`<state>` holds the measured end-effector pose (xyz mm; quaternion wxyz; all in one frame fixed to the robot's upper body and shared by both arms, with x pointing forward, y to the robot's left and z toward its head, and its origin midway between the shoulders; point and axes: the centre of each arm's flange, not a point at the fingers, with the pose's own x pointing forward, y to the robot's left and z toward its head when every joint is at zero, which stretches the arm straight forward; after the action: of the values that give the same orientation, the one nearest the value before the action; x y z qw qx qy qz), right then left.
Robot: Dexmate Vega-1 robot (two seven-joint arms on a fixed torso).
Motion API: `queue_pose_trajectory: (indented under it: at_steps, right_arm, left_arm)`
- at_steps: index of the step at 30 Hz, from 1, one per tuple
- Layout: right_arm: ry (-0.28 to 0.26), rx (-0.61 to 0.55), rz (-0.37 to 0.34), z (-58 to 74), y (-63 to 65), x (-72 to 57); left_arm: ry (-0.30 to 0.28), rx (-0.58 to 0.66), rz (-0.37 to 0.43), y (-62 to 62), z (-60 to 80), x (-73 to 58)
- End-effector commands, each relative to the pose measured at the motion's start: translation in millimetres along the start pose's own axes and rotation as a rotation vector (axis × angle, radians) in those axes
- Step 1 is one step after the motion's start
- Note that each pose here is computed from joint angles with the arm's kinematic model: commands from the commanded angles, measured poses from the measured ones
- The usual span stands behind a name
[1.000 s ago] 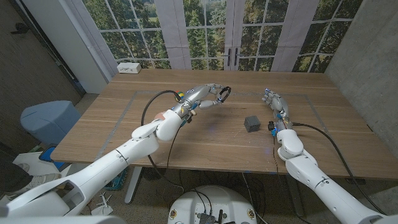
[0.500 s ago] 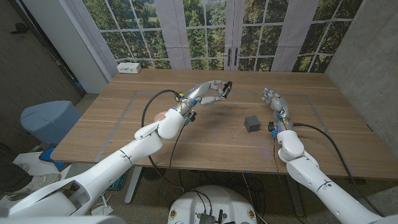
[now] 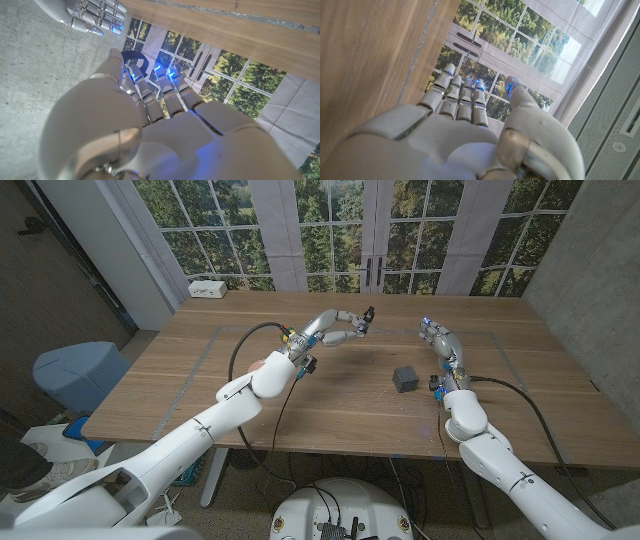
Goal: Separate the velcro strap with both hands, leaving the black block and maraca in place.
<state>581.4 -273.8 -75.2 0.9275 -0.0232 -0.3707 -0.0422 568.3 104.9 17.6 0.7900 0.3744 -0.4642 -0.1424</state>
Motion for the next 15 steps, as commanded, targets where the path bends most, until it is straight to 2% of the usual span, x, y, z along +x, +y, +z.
queue_pose_trajectory:
  at_steps: [1, 15]
  right_arm:
    - [-0.04, -0.025, 0.042, 12.8, 10.9, -3.5]
    - [-0.064, -0.074, 0.081, 24.6, 13.4, -10.3]
  left_arm:
    - [-0.012, -0.079, -0.03, 3.0, -1.1, 7.8]
    - [-0.017, -0.262, -0.195, 4.0, -2.4, 27.9]
